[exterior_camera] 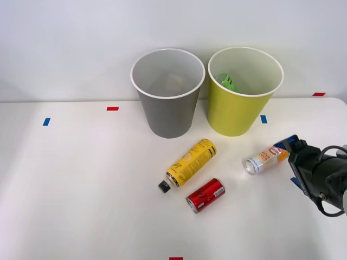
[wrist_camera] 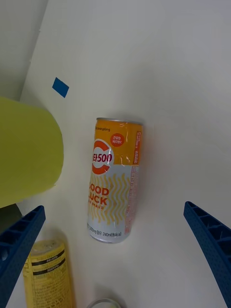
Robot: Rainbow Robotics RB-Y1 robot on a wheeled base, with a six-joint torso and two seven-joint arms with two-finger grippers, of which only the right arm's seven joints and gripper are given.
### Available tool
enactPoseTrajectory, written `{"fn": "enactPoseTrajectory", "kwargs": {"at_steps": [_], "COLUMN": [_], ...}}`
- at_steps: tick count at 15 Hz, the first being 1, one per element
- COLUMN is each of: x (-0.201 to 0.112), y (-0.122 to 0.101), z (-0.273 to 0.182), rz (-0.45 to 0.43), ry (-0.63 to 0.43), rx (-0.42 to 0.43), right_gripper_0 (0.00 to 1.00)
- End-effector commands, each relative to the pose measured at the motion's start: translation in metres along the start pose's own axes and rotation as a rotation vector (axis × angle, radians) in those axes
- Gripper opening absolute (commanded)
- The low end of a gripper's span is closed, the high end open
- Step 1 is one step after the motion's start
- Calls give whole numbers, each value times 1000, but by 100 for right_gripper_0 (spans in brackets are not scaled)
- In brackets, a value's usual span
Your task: Put cans in the gray bin, plastic bottles in the light green bin
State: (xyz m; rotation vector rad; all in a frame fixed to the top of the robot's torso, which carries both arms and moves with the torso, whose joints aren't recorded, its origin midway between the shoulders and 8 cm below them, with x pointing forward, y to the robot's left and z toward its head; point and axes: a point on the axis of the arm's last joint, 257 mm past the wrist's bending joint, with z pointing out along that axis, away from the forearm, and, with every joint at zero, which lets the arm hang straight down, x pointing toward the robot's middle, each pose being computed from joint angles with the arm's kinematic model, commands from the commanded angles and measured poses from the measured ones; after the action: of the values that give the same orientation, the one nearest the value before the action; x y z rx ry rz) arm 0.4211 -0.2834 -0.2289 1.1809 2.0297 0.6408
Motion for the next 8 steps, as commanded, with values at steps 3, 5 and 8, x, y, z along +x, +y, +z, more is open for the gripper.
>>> {"fn": "enactPoseTrajectory", "kwargs": {"at_steps": [3, 5, 8], "x": [-5, -10, -10], "y": [4, 7, 6], "z": [26, 36, 45], "rz": [30, 30, 29], "ry": [12, 8, 8], "rx": [31, 43, 62], "right_gripper_0": [100, 100, 100]}}
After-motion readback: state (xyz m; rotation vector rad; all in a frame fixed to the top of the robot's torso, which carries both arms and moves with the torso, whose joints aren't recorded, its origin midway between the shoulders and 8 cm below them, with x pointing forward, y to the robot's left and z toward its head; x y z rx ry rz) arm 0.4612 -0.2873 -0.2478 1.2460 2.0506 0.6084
